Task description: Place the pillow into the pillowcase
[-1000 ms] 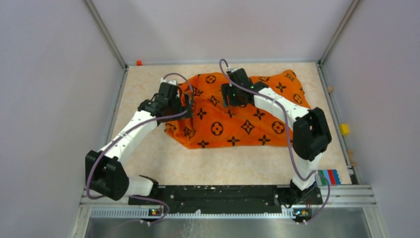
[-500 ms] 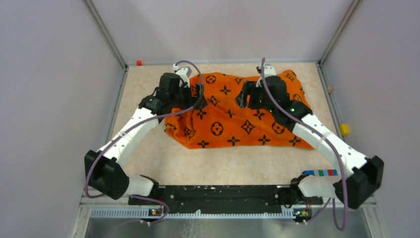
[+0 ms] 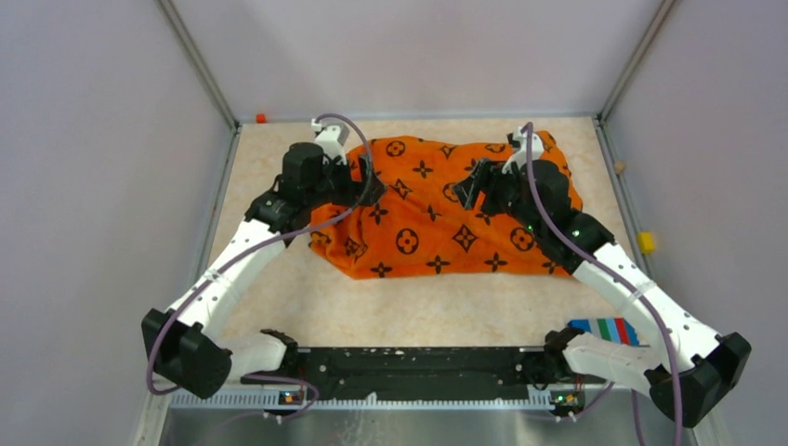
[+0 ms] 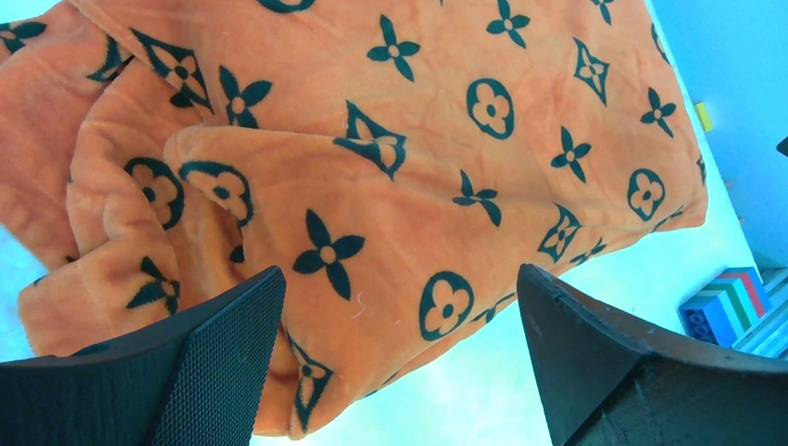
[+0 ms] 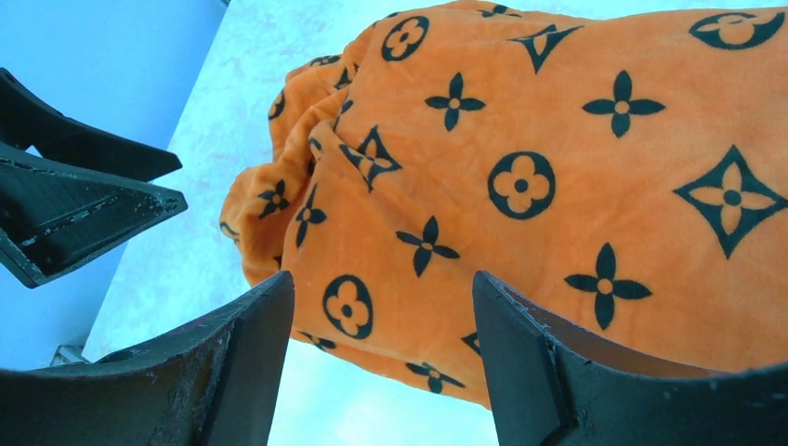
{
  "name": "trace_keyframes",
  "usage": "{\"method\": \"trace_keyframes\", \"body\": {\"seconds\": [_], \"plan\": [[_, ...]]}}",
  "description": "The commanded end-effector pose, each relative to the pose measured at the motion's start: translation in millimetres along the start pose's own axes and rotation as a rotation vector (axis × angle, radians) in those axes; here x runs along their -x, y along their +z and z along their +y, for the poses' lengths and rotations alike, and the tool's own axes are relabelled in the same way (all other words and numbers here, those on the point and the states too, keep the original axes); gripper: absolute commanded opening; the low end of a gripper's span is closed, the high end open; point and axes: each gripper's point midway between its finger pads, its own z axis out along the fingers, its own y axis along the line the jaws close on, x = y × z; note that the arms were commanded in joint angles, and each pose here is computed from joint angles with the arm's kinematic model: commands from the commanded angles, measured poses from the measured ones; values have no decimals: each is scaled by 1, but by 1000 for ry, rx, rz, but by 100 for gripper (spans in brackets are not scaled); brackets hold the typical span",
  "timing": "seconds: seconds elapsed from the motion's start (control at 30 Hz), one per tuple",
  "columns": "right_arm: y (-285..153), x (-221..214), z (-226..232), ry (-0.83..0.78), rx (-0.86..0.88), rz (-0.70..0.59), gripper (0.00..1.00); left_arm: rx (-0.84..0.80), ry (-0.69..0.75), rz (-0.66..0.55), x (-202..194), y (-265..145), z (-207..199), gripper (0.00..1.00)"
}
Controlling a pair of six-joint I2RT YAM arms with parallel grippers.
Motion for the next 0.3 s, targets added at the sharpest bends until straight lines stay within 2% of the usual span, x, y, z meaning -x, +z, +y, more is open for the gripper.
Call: {"method": "trace_keyframes", "body": {"seconds": [0.0, 0.27], "plan": [[-5, 13, 7, 8, 31, -52, 70, -25, 25, -56, 10, -4, -4, 99], [-1, 12, 5, 8, 21, -49, 70, -6, 34, -50, 5, -4, 1, 99]]}}
